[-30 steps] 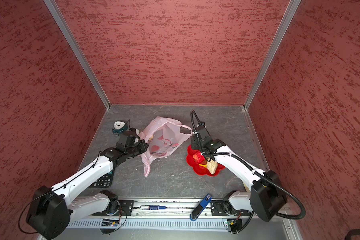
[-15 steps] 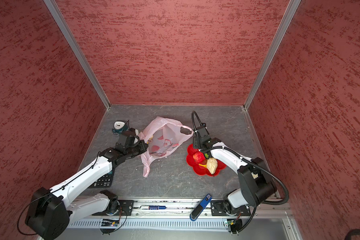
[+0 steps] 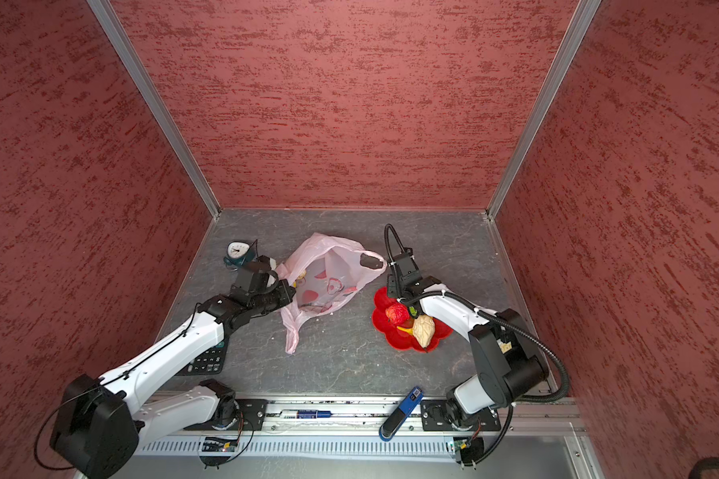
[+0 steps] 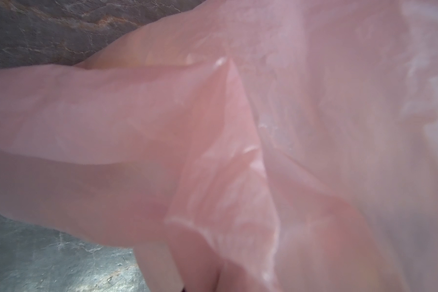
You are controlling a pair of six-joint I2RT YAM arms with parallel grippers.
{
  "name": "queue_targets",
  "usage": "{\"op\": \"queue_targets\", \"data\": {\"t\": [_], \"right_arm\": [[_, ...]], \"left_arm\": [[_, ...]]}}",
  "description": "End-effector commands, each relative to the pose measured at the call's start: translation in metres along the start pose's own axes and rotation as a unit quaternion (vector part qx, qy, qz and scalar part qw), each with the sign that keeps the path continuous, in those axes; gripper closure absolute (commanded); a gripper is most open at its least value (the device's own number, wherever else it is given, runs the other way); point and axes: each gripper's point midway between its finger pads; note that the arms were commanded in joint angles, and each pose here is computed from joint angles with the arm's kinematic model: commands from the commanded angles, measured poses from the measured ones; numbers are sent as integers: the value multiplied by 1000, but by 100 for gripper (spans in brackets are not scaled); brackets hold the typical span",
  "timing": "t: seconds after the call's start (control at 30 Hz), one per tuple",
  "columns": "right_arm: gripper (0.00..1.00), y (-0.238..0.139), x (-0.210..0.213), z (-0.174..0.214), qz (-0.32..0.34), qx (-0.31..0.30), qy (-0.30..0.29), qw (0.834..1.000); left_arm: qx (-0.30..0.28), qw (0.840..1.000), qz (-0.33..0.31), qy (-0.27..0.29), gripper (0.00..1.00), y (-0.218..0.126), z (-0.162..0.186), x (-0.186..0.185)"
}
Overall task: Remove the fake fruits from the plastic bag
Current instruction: 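Open the right gripper to release the orange fruit in the red bowl, then move the right gripper back into the bag while the left gripper holds the bag rim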
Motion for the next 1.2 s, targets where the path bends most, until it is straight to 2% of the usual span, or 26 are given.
{"op": "queue_targets", "data": {"t": [0.0, 0.37, 0.6, 0.77, 0.93, 1.07, 1.17], "right_arm": [[51, 5, -2, -1, 2, -6, 8, 1000], [31, 3, -2, -7, 5, -11, 7, 1000], [22, -18, -2, -25, 0, -37, 10, 999], [27, -65, -4, -44, -16, -82, 16, 996], [43, -130, 8, -58, -60, -142, 7, 988], [47, -177, 47, -68, -121, -188, -39, 974], [49, -201, 101, -74, -188, -211, -103, 954]], "left_arm": [[-3, 1000, -5, 5, 89, -3, 1, 5], [-4, 1000, -7, 6, 89, -4, 1, 6], [3, 1000, -8, 15, 89, -6, 3, 6], [14, 999, -16, 32, 89, -9, 6, 8], [26, 999, -9, 31, 89, -5, 8, 5], [27, 999, -7, 32, 89, -3, 6, 1], [28, 999, -12, 36, 89, -3, 5, 1]]}}
Point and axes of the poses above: each gripper's point midway between its finger pads, its own y axis out along the fingers, its own x axis along the line the jaws close on, z = x × y, and after that the axes turned 9 degrees about -y, right-handed
